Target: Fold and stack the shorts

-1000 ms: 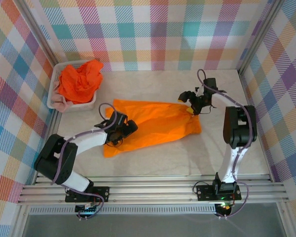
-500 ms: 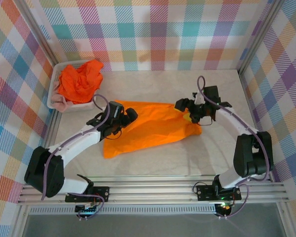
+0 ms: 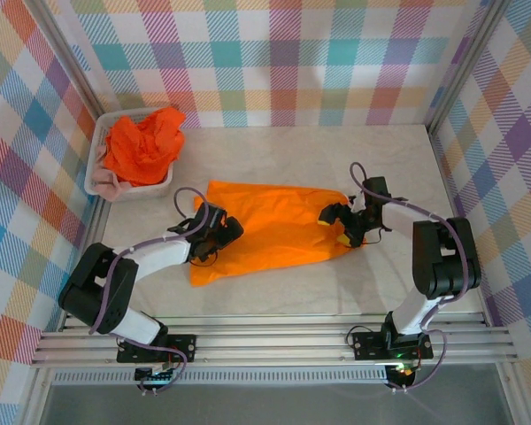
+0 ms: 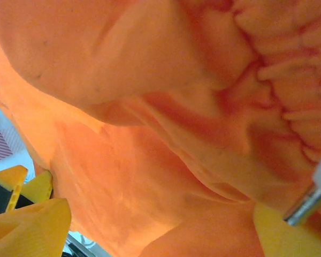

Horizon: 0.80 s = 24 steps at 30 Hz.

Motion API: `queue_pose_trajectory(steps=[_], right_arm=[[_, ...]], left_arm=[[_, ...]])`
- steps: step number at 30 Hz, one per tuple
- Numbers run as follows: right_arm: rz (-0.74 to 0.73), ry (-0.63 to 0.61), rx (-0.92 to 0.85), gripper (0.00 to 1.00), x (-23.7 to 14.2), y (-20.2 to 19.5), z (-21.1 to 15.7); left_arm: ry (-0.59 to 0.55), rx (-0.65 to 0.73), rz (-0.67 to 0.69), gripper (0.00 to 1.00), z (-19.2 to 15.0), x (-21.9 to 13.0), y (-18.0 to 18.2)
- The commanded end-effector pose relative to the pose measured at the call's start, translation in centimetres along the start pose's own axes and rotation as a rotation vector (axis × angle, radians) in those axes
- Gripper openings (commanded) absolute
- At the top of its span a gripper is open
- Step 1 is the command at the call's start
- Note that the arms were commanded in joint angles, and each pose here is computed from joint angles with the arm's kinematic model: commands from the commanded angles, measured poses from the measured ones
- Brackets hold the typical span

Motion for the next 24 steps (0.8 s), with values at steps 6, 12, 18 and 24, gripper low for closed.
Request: queue_pose_trajectory(steps=[6,12,18,24], right_arm=[[-0.171,-0.132,-0.234,1.00,-6.5,3.4,0.6],[-0.502,-0.114,-0.271,0.99,-9.1,1.8,2.3],[-0.481,-0.015,-0.222,0.99,-7.3,-0.9,3.9],[-0.378,0.055,-0.210,0.95,-4.8,-1.9,4.2]], left_arm=[[-0.016,0.017,-0.043,1.00,0.8,-2.5,-0.1],[-0.001,0.060,-0.169,1.00,1.4,-5.9,-2.6],[0.000,0.079,-0.209,1.00,1.4,-7.2,-2.8],[0.012,0.082,-0.202,1.00,1.1,-6.8,-2.2]])
Point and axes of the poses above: each hand's point on the last joint's axis, 136 mm out from that joint toward the fingers, its own x axis out along the fingers, its own y axis along the line the jaws close on, z = x × y, the point moved 9 cm from there along -x, back along the fingers, and after that the axes turned 11 degrees about -x, right-handed, at the moved point
